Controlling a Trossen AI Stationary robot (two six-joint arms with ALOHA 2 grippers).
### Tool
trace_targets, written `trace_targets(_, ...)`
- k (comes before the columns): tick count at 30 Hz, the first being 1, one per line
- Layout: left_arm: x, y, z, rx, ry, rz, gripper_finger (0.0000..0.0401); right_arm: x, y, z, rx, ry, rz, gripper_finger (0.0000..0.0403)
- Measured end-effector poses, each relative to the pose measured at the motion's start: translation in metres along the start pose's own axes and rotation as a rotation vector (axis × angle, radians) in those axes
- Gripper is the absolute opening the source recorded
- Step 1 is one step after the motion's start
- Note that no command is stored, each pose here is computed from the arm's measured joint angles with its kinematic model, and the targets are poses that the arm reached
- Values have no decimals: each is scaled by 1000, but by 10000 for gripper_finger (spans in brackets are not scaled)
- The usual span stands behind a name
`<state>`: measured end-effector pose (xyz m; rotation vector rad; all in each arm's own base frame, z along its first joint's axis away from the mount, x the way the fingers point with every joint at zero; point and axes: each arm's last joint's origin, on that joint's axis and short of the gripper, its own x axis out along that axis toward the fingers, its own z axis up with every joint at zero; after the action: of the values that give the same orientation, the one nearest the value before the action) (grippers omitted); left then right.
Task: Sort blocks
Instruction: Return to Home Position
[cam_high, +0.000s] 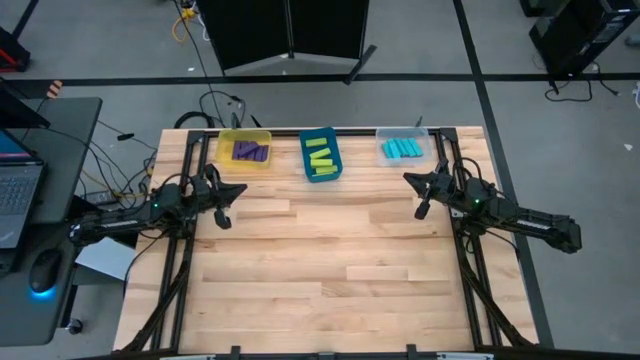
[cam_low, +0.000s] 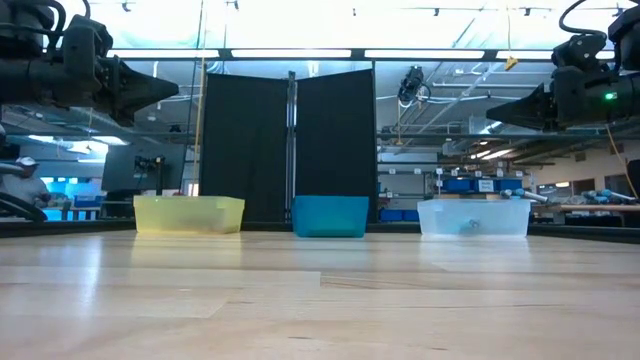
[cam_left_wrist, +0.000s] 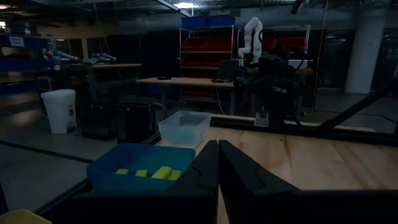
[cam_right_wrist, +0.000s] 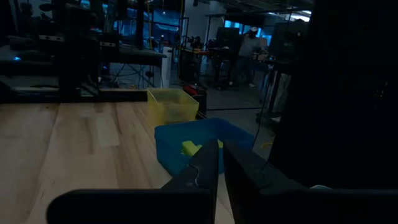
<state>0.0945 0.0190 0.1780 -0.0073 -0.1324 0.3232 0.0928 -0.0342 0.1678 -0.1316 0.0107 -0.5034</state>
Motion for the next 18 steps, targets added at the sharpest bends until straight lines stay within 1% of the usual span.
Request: trace_targets(18,0,0,0,0,0,0,15,0,0,0,0,0,0,36)
